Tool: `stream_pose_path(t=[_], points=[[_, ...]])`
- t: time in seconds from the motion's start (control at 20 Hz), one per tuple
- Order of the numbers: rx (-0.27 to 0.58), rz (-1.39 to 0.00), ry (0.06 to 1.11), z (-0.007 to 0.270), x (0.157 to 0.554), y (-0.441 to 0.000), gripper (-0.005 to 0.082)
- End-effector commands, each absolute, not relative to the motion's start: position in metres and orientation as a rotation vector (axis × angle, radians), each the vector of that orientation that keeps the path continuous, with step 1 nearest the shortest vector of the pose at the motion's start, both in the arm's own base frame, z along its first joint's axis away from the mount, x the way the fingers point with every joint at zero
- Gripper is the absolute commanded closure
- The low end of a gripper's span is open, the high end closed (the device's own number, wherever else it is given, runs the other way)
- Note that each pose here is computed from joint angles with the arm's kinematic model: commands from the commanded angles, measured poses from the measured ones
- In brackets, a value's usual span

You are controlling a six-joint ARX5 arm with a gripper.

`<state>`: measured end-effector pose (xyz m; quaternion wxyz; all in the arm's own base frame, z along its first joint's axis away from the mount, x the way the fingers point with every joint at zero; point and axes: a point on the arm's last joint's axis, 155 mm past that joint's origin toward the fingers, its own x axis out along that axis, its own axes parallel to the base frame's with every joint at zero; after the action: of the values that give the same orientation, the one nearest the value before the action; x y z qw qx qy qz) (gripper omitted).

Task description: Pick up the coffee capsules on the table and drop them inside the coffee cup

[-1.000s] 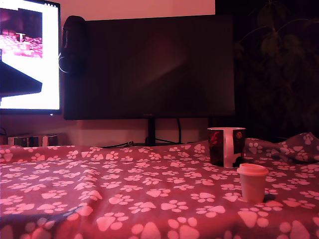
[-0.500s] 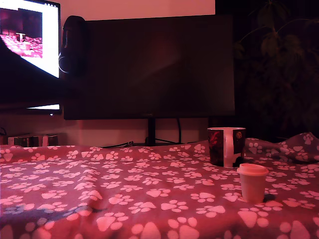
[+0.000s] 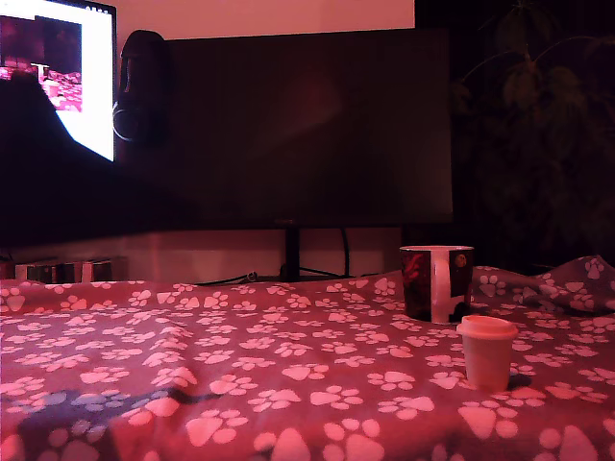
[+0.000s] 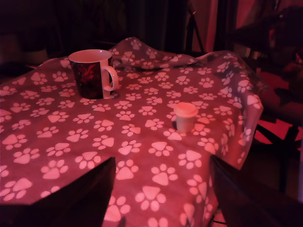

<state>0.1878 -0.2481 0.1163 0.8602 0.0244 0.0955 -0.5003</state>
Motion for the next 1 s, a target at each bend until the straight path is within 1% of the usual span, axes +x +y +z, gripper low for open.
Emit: stream_pose_path(t=[0.0,0.25,0.35,0.5,0.6,0.95], points=[[0.073,-1.066,0.209,0.109,0.186,-0.251,0.0198],[0.098,-1.106,0.264,0.1,0.187,-0.267,0.0198],[0.127,-1.118,0.28,0.093,0.188,-0.273,0.0198],[0.14,-1.137,0.323,0.083,0.191,-0.281,0.0198],[0.157,-1.159,0.327,0.079,0.192,-0.287,0.0198],[0.158,-1.187,0.341,0.072,0.197,-0.302,0.0198]])
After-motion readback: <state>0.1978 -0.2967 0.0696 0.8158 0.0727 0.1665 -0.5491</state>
